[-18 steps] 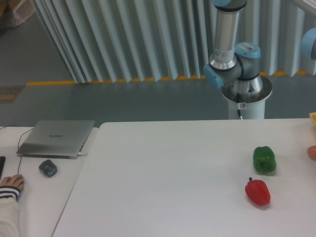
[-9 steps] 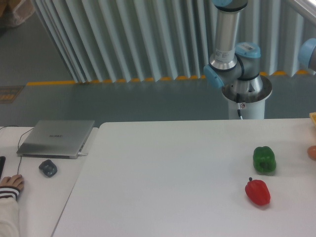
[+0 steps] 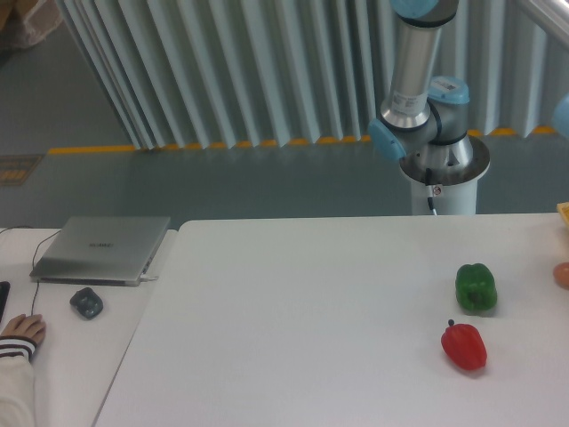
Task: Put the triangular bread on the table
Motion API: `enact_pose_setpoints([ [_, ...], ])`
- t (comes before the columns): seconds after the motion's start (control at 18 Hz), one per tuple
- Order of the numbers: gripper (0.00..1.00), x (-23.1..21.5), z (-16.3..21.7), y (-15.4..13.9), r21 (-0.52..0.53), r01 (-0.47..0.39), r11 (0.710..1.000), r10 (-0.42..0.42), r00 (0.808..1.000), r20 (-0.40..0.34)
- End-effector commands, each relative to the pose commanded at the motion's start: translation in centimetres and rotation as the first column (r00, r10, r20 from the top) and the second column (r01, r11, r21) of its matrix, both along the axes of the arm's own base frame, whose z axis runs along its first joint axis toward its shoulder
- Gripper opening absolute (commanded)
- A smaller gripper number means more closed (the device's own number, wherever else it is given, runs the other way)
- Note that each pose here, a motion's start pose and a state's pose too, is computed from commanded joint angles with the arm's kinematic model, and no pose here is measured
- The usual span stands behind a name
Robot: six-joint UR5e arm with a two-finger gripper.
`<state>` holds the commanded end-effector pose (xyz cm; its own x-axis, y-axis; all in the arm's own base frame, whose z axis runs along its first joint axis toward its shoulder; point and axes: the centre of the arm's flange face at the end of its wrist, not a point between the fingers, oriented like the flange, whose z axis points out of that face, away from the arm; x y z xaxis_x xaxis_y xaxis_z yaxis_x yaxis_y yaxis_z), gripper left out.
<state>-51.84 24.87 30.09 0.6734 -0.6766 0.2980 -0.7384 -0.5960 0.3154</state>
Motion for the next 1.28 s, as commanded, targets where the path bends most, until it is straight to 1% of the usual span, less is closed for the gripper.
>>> enact_pose_setpoints([
  [0.22, 1.0, -0.1, -1.0, 0.3, 0.002, 0.005, 1.0, -0.005, 1.0, -0.014],
  [0.44, 1.0, -0.1, -1.4, 0.4, 0.0, 0.005, 1.0, -0.005, 1.0, -0.01],
  [0.67, 1.0, -0.3, -1.4, 0.2, -0.034, 0.014, 0.999, -0.014, 1.0, -0.02],
  [1.06, 1.0, -0.3, -2.8, 0.5, -0.061, 0.017, 0.998, -0.018, 1.0, -0.006],
  [1.17, 1.0, -0.5, -3.5, 0.9, -0.099, 0.033, 0.995, -0.037, 0.999, -0.031],
  [1.28, 1.0, -0.6, -3.8, 0.9, -0.12, 0.039, 0.992, -0.044, 0.998, -0.034],
])
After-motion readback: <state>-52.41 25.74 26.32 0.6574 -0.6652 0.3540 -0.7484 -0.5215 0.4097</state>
